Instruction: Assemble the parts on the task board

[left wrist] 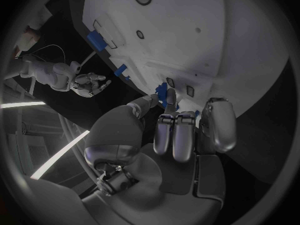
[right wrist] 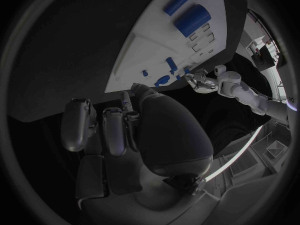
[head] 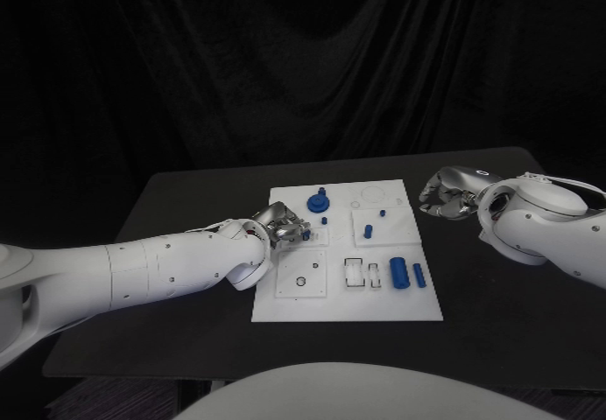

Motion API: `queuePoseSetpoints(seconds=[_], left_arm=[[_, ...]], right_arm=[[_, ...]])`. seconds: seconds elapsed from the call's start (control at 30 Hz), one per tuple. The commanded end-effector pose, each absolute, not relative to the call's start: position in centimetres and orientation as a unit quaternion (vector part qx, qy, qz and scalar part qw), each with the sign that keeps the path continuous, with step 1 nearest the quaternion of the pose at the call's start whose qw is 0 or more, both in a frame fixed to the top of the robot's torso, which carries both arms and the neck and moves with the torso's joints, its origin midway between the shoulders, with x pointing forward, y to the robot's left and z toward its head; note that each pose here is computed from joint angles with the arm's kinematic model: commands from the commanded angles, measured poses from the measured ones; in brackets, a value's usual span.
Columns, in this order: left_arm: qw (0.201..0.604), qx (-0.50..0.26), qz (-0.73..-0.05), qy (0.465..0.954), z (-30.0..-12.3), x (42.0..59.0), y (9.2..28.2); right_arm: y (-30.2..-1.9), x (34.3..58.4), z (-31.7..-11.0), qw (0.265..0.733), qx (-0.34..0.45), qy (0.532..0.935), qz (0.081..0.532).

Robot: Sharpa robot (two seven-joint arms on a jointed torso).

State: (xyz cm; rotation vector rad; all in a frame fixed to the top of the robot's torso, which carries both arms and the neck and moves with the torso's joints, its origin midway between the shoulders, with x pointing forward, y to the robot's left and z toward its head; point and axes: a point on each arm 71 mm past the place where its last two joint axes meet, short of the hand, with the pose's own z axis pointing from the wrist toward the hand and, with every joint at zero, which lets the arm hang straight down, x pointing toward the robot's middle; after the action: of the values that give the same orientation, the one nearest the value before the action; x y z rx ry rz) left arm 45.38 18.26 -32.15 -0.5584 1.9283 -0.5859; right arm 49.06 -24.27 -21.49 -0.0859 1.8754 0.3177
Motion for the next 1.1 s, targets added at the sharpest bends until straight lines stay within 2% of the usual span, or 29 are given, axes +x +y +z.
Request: queuePoseSetpoints(seconds=[0.03, 1.1], left_arm=[[0.498, -0.224, -0.252, 0.799, -32.19, 45.24, 18.05], [0.502, -0.217, -0.262, 0.795, -32.70, 45.07, 18.38]], right_arm=[[-24.42, 49.06, -21.53, 0.581, -0.032, 0.803, 0.129], [-24.56, 49.02, -21.56, 0.580, -0.032, 0.804, 0.128]])
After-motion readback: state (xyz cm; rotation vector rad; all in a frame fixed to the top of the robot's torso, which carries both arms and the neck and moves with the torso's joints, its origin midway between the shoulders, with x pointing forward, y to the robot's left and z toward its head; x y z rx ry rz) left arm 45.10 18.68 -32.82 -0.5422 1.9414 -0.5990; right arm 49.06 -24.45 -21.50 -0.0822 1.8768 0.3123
